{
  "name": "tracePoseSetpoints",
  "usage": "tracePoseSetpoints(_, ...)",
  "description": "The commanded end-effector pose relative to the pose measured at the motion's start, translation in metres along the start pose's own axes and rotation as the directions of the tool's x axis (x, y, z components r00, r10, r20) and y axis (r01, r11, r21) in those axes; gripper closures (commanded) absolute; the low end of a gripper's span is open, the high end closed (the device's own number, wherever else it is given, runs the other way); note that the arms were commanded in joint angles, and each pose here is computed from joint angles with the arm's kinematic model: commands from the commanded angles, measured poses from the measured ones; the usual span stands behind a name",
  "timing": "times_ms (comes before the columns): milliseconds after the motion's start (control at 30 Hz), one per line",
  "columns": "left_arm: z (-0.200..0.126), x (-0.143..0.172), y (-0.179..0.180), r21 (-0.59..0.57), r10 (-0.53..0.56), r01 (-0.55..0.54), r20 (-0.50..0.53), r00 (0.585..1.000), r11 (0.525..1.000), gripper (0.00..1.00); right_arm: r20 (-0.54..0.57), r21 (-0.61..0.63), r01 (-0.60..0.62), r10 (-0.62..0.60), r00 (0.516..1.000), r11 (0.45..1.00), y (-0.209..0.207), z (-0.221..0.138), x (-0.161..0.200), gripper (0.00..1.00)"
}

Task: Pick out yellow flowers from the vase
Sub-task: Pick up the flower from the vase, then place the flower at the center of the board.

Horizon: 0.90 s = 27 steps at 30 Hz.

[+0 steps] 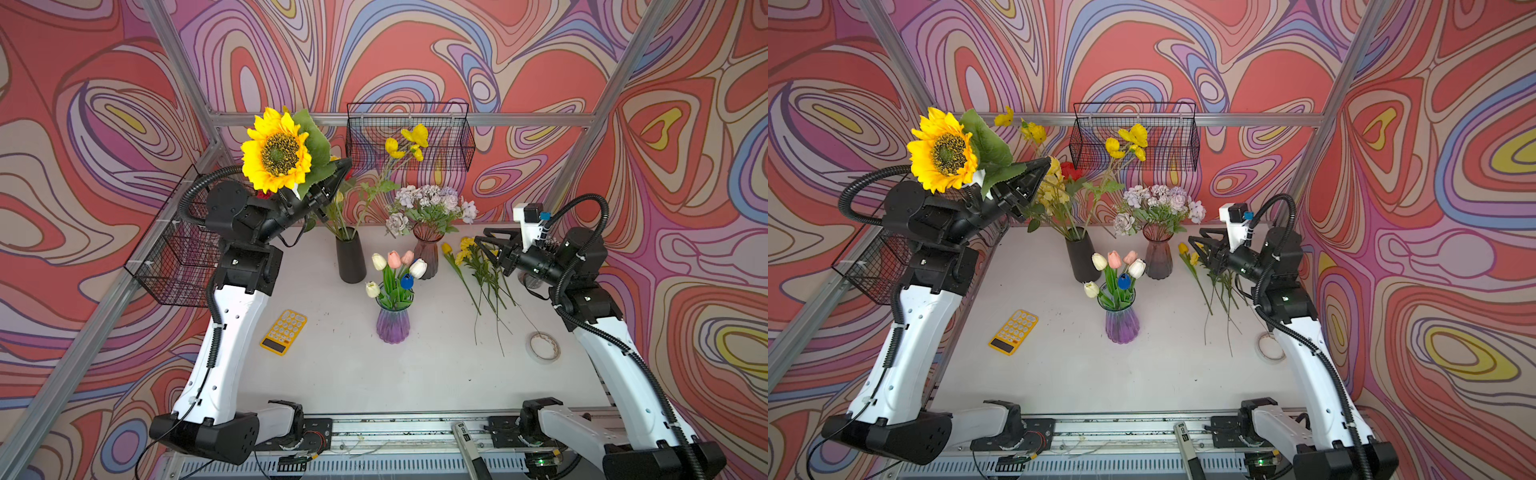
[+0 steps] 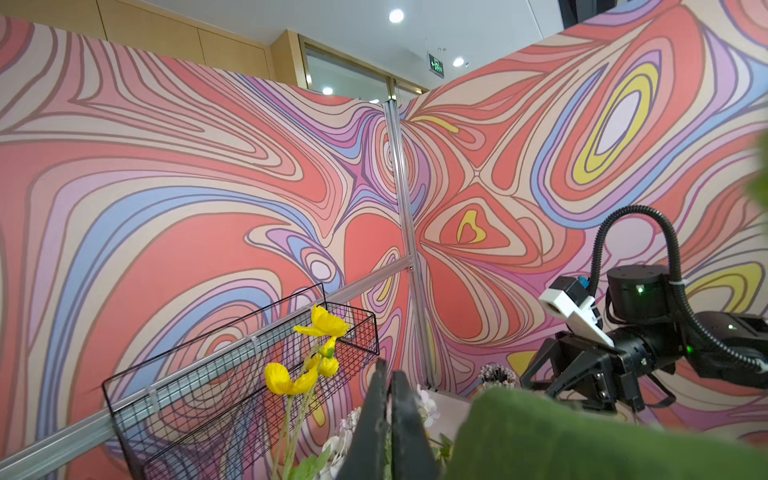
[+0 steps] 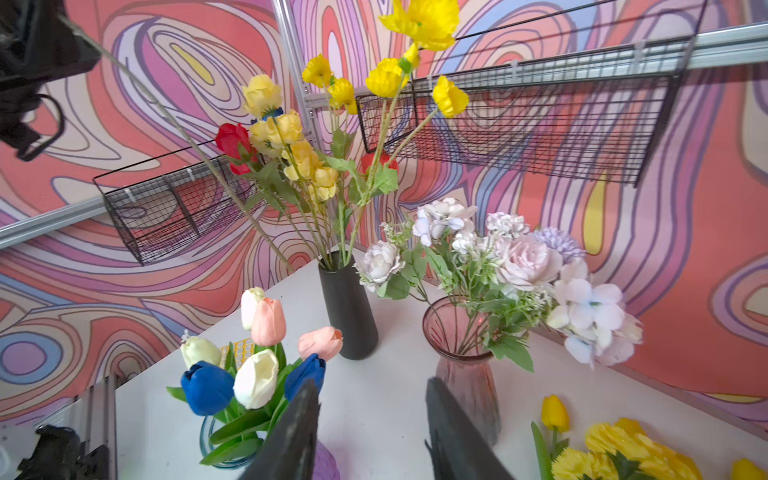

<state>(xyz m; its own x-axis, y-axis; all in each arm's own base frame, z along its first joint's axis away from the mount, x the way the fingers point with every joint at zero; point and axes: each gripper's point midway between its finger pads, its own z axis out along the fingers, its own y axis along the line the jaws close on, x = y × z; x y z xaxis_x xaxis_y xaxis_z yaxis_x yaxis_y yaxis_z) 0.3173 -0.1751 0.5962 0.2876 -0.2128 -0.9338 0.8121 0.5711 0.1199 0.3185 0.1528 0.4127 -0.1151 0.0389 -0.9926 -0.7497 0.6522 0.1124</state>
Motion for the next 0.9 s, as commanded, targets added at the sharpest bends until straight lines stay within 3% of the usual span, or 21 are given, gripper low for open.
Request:
tracePoseSetpoints(0, 0.012, -0.015, -0.005, 0.055, -0.097, 0.093, 0.061, 0.993, 0.994, 1.00, 0.030, -0.099, 0.080, -0.077, 0.997, 0.992, 0.026, 0.006, -0.021, 0.54)
tracePoseSetpoints(267, 0.049, -0.003, -0.027, 0.160, -0.234, 0.229, 0.012, 0.972, 0.960, 1.00, 0.030, -0.182, 0.137, -0.134, 0.991, 0.974, 0.047, 0.033, -0.039, 0.54)
tracePoseSetpoints(467, 0.063, 0.006, -0.041, 0.212, -0.350, 0.352, -0.046, 0.936, 0.912, 1.00, 0.024, -0.313, 0.129, -0.128, 0.991, 0.941, 0.072, 0.049, -0.042, 0.52)
tracePoseSetpoints(600, 0.071, 0.019, -0.062, 0.256, -0.358, 0.385, -0.146, 0.922, 0.887, 1.00, 0.004, -0.377, 0.096, -0.102, 0.995, 0.921, 0.083, 0.056, -0.038, 0.52)
tracePoseSetpoints(867, 0.072, 0.038, -0.082, 0.311, -0.369, 0.430, -0.236, 0.899, 0.848, 1.00, -0.054, -0.512, -0.017, -0.012, 0.998, 0.859, 0.105, 0.059, -0.024, 0.53)
